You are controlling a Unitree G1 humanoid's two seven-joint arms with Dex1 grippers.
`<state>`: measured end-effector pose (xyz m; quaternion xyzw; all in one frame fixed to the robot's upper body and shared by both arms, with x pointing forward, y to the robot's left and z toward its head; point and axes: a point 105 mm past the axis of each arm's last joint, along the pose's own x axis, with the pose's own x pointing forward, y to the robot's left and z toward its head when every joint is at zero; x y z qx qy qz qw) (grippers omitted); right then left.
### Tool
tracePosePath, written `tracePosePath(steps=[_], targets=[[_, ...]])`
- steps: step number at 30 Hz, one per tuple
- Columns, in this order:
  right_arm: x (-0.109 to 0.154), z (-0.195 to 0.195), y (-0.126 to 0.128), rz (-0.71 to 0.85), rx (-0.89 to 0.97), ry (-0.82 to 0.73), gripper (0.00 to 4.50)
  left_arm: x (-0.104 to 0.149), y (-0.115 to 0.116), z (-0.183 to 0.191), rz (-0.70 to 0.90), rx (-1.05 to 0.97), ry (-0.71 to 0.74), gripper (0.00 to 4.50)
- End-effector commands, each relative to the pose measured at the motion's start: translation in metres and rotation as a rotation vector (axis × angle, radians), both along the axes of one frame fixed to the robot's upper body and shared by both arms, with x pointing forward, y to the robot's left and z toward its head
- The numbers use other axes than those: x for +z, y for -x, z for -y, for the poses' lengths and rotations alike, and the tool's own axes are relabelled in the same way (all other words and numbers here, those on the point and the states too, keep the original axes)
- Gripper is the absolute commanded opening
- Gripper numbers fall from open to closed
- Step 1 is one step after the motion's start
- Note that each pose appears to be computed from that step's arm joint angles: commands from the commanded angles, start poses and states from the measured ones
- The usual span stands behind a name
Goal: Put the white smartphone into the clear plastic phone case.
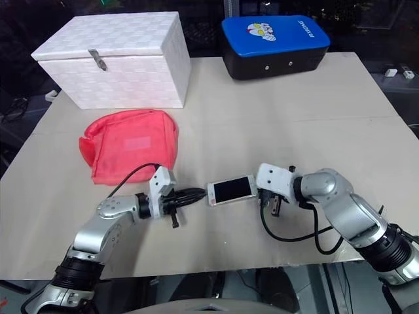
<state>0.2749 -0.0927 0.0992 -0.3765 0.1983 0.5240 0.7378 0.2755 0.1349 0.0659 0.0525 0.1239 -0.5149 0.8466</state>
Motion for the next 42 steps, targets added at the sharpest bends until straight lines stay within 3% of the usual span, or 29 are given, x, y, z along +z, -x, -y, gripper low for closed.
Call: tracePosePath(steps=[1, 8, 13, 18, 22, 28, 36, 42], targets=[[0.011, -0.033, 0.018, 0.012, 0.183, -0.05, 0.0, 0.001, 0.003, 0.011, 0.007, -0.044, 0.013, 0.33], [0.013, -0.047, 0.019, 0.01, 0.259, -0.045, 0.0, -0.001, 0.004, 0.012, 0.004, -0.049, 0.012, 0.33], [0.021, -0.026, 0.001, 0.056, 0.158, -0.038, 0.0, 0.006, 0.002, -0.002, 0.026, -0.018, 0.024, 0.33], [0.036, 0.009, -0.005, 0.047, 0.018, -0.113, 0.0, 0.04, 0.007, -0.004, 0.027, -0.118, 0.075, 0.33], [0.044, 0.009, -0.005, -0.005, -0.051, -0.297, 0.0, 0.051, 0.001, 0.011, 0.003, -0.158, 0.108, 0.33], [0.044, 0.0, -0.013, -0.009, -0.065, -0.369, 0.0, 0.031, -0.006, 0.032, -0.003, -0.196, 0.003, 0.33], [0.024, -0.021, -0.03, -0.049, -0.035, -0.334, 0.0, 0.001, -0.006, 0.025, -0.023, -0.182, -0.144, 0.33], [-0.02, -0.011, -0.03, -0.185, -0.043, -0.156, 0.0, 0.002, -0.006, 0.029, -0.004, -0.164, -0.131, 0.33]])
